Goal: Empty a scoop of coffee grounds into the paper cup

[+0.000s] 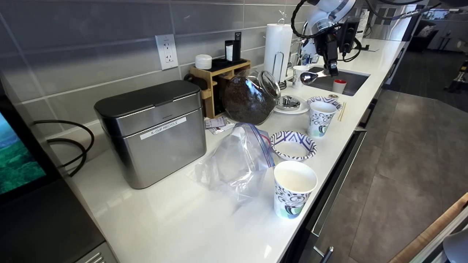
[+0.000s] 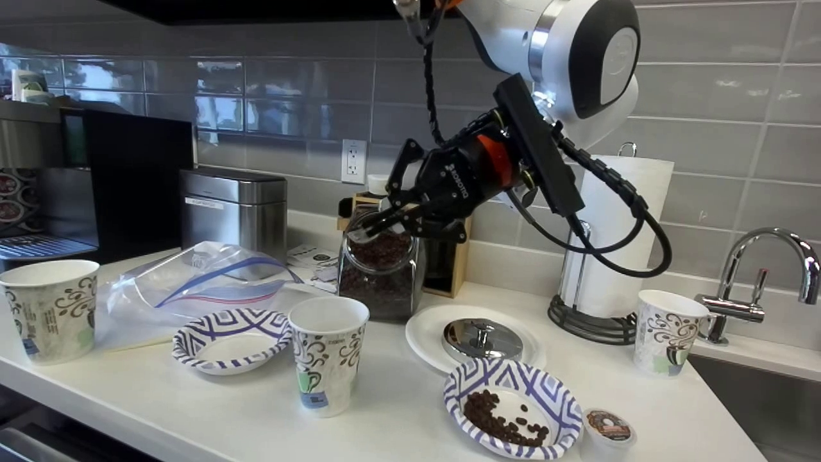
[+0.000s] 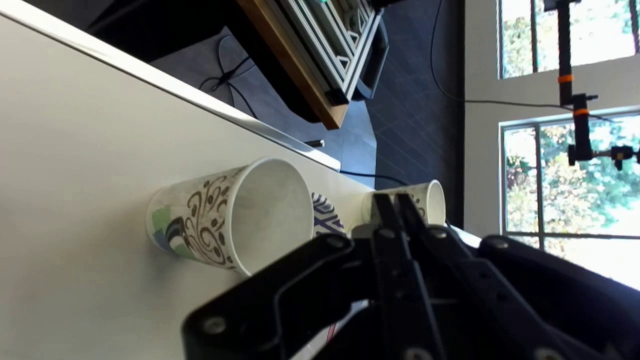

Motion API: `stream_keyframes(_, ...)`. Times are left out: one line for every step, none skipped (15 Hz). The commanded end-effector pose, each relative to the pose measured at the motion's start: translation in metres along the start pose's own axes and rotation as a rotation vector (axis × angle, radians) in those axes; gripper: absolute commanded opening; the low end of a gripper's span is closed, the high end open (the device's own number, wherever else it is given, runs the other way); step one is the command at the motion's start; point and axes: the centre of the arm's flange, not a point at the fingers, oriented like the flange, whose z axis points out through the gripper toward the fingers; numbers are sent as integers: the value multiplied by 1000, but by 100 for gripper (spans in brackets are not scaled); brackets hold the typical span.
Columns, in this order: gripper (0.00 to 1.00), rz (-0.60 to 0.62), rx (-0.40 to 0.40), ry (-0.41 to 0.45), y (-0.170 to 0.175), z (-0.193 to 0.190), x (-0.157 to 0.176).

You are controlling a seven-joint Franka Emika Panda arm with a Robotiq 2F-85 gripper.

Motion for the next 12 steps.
stream_keyframes(1, -69, -69, -71, -15, 31, -25)
stream_keyframes(1, -77, -95, -74, -16, 33, -27)
stream_keyframes(1, -84, -114, -81, -17, 35, -29)
stream_keyframes(1, -93, -134, -85, -17, 37, -29)
stream_keyframes(1, -100, -156, -89, -18, 38, -30)
stream_keyframes(1, -105, -185, -94, -18, 40, -30)
stream_keyframes(1, -105, -212, -93, -18, 41, -30)
stream_keyframes(1, -113, -237, -91, -19, 44, -29)
stream_keyframes(1, -125, -250, -93, -20, 47, -28)
stream_keyframes(1, -130, -276, -93, -21, 50, -27)
stream_keyframes(1, -140, -288, -99, -22, 53, -27)
stream_keyframes(1, -144, -303, -101, -23, 55, -27)
